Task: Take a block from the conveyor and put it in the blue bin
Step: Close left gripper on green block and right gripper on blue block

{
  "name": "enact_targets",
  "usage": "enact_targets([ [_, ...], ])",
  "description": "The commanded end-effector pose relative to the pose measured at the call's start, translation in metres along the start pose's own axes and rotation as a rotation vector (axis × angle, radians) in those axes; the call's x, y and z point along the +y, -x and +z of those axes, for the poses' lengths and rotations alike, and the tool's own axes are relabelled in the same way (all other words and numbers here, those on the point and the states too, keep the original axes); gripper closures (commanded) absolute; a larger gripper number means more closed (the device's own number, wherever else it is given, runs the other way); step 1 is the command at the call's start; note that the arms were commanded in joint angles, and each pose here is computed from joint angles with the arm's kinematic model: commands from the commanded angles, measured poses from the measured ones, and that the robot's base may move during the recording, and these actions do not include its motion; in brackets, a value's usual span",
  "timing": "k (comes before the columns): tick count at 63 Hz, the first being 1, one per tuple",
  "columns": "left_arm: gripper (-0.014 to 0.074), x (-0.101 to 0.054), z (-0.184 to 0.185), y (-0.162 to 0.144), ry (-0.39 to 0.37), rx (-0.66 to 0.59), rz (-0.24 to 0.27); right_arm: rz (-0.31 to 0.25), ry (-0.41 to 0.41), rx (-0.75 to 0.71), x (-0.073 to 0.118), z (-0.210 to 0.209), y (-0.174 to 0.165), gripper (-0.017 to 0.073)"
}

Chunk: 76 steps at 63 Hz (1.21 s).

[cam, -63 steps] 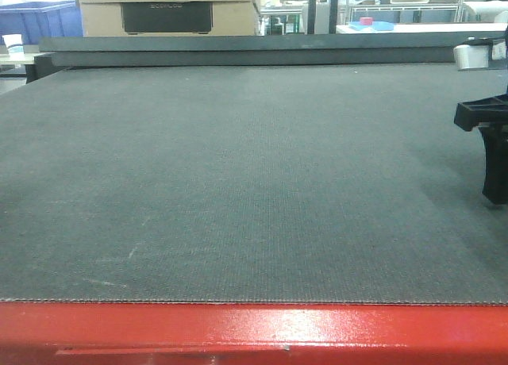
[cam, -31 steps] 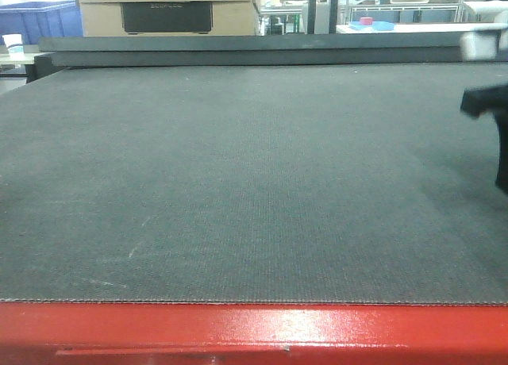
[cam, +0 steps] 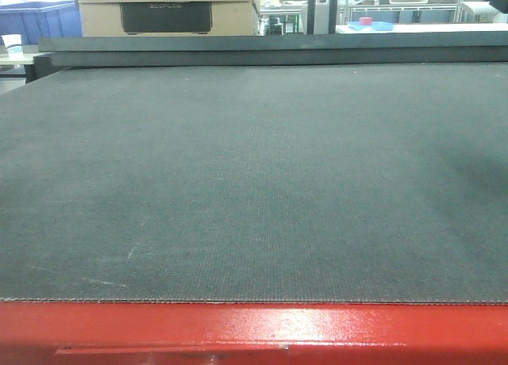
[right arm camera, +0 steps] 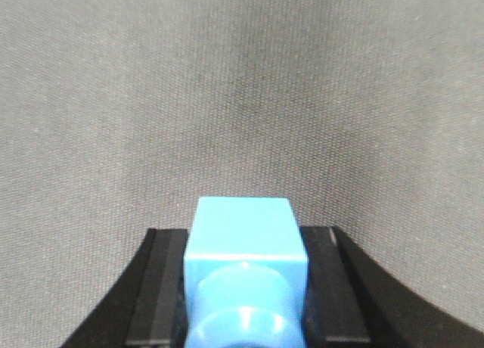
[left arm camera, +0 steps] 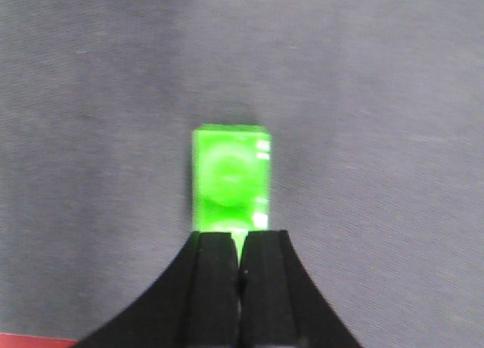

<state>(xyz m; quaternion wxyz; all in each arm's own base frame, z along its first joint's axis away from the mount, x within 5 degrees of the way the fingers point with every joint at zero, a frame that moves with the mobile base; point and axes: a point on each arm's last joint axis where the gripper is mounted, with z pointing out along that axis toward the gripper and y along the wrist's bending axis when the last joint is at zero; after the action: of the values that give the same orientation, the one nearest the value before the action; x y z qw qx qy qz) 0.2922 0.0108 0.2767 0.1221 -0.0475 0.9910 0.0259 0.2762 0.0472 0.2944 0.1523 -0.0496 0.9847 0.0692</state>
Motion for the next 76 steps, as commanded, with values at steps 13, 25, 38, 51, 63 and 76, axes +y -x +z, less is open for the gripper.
enact_targets([
  [13,0.0193,0.0,0.011,0.002,-0.036,0.011,0.016,0.001,0.002,-0.048,0.001,0.0,0.002,0.0721],
  [25,0.0191,-0.001,0.029,0.005,-0.035,0.054,0.022,0.001,0.002,-0.052,0.001,0.0,0.002,0.0721],
  [38,0.0191,-0.002,0.054,0.008,-0.033,0.118,0.039,0.001,0.002,-0.052,0.001,0.0,0.002,0.0721],
  [51,0.0191,-0.004,0.071,0.01,-0.032,0.149,0.04,0.001,0.002,-0.052,0.001,0.0,0.002,0.0721],
  [63,0.0192,-0.003,0.077,0.004,-0.03,0.161,0.042,0.001,0.002,-0.052,0.001,0.0,0.002,0.0721],
  [76,0.0192,-0.003,0.079,0.003,-0.03,0.163,0.042,0.001,0.002,-0.052,0.001,0.0,0.002,0.0721],
])
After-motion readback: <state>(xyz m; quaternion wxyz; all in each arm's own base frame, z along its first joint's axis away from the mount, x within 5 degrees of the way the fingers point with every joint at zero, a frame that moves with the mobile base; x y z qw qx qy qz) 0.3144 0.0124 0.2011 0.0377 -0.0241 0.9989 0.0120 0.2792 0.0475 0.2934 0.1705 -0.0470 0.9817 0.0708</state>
